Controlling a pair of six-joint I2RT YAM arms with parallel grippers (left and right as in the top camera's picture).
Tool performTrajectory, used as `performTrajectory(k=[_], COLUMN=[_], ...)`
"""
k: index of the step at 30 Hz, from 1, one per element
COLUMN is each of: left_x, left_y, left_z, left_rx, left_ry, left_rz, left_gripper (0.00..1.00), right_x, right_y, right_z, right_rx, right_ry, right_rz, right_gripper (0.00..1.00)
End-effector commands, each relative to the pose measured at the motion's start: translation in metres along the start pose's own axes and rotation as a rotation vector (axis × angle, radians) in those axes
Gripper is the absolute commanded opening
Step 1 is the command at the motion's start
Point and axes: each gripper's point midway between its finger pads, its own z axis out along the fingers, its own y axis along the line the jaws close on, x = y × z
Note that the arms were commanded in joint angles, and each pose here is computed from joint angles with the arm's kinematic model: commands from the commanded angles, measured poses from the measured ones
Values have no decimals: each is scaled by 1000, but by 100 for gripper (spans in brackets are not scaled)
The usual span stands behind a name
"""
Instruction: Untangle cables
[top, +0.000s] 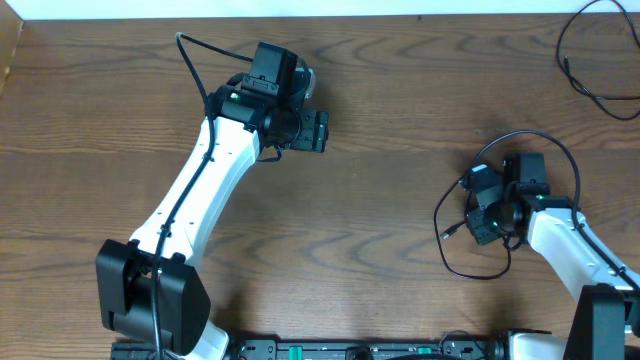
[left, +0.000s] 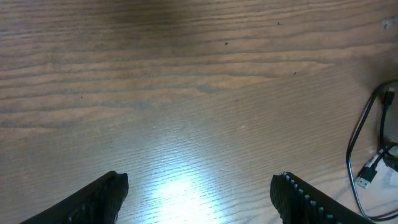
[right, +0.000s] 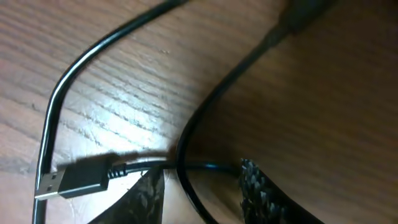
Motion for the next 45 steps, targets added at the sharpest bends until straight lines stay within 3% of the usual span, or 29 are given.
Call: performTrajectory(k=[1, 10, 26, 29, 31, 35, 45], left_x=[-1, -1, -1, -1, -1, -1, -3], left_y=[2, 2, 2, 2, 2, 2, 2], left_z=[1, 1, 1, 1, 1, 1, 1], left_rx=[-5, -5, -5, -5, -5, -5, -3], left_ry=[3, 2, 2, 2, 2, 2, -7], left_rz=[-18, -18, -17, -17, -17, -17, -38], left_gripper=[79, 78, 78, 79, 79, 78, 79], right_x=[-4, -2, 15, 14, 13, 5, -11], right_y=[5, 9, 28, 28, 28, 25, -2], right_z=[2, 4, 12, 12, 12, 12, 12], right_rx=[-21, -44, -125, -125, -126, -115, -9], right_ry=[-24, -29, -13, -13, -19, -42, -108], right_rz=[-35, -34, -17, 0, 10, 150, 626], right_gripper=[36, 27, 33, 29, 21, 3, 1])
